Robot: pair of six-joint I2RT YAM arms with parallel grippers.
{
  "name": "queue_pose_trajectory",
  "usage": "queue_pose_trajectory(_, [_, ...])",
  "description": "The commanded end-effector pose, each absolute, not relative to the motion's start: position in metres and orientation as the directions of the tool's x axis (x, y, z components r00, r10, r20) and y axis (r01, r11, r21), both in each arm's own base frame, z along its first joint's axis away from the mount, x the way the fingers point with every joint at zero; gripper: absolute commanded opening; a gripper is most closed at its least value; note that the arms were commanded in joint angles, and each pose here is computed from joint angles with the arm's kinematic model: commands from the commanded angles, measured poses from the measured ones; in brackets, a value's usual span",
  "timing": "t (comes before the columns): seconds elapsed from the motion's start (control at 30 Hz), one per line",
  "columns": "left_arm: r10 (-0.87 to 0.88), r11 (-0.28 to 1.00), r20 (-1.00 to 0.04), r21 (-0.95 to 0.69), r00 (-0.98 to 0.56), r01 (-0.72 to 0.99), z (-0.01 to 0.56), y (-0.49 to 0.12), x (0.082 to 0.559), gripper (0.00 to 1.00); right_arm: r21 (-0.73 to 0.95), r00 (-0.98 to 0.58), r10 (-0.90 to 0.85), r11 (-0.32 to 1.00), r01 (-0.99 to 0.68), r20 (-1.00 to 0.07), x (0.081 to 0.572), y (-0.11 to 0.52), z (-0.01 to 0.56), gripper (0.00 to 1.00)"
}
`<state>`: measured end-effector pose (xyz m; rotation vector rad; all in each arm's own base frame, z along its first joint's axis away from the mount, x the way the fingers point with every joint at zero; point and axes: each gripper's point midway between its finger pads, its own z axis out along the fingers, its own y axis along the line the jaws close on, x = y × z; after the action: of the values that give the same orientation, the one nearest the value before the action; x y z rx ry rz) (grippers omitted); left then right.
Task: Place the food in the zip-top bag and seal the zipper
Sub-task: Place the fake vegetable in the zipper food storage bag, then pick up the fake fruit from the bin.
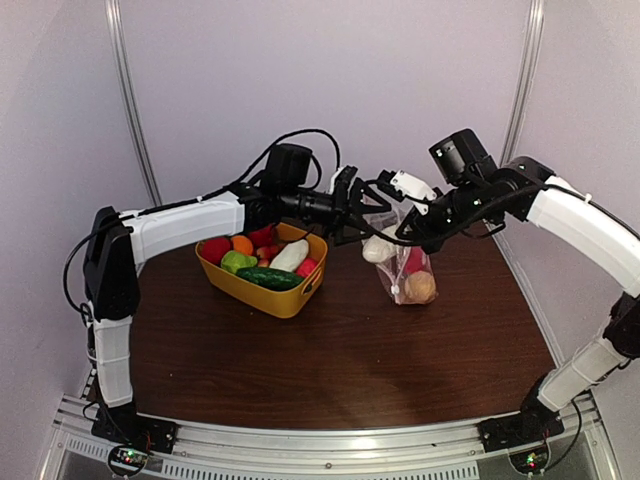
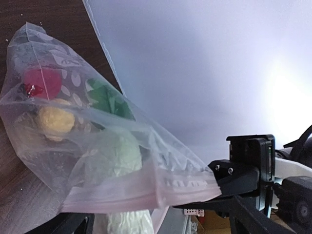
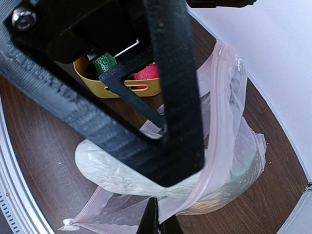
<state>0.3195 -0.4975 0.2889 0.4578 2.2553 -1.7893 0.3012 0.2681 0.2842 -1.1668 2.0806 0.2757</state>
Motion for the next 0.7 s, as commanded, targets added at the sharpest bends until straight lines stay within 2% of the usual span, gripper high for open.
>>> queue_pose_trajectory(0.0, [0.063,0.113,-0.460,-0.878,-0.886,0.464,0.340,-0.492,0.316,0.98,-0.156,-0.327,-0.606,0.606,-0.780,-0.725,0.306,0.253,0.313,0.00])
queue_pose_trajectory(0.1, [0.026,0.109,-0.529,-0.842,-0.848,0.528,0.362,-0.485,0.315,0.97,-0.114,-0.355,-0.555,0.640,-0.760,-0.752,0.316,0.241,0.326,0.00])
queue_pose_trajectory(0.23, [-0.043,0.097,-0.676,-0.735,-0.735,0.671,0.403,-0.468,0.308,0.98,0.014,-0.409,-0.444,0.664,-0.748,-0.798,0.330,0.227,0.341,0.00])
queue_pose_trajectory(0.3, [-0.087,0.186,-0.716,-0.695,-0.693,0.695,0.409,-0.453,0.312,0.98,0.057,-0.430,-0.409,0.668,-0.742,-0.804,0.337,0.221,0.340,0.00])
queue_pose_trajectory(0.37, [-0.116,0.290,-0.739,-0.664,-0.664,0.689,0.397,-0.442,0.321,0.98,0.030,-0.445,-0.418,0.701,-0.712,-0.792,0.348,0.215,0.323,0.00])
queue_pose_trajectory(0.43, [-0.097,0.397,-0.724,-0.657,-0.683,0.641,0.368,-0.439,0.331,0.98,0.059,-0.464,-0.423,0.686,-0.725,-0.778,0.345,0.218,0.312,0.00])
queue_pose_trajectory(0.5, [-0.057,0.460,-0.708,-0.645,-0.704,0.611,0.340,-0.444,0.335,0.92,0.072,-0.445,-0.414,0.663,-0.745,-0.794,0.341,0.223,0.314,0.00])
queue_pose_trajectory(0.67, [0.010,0.426,-0.691,-0.651,-0.723,0.628,0.311,-0.473,0.325,0.65,0.096,-0.468,-0.420,0.656,-0.749,-0.778,0.342,0.230,0.311,0.00])
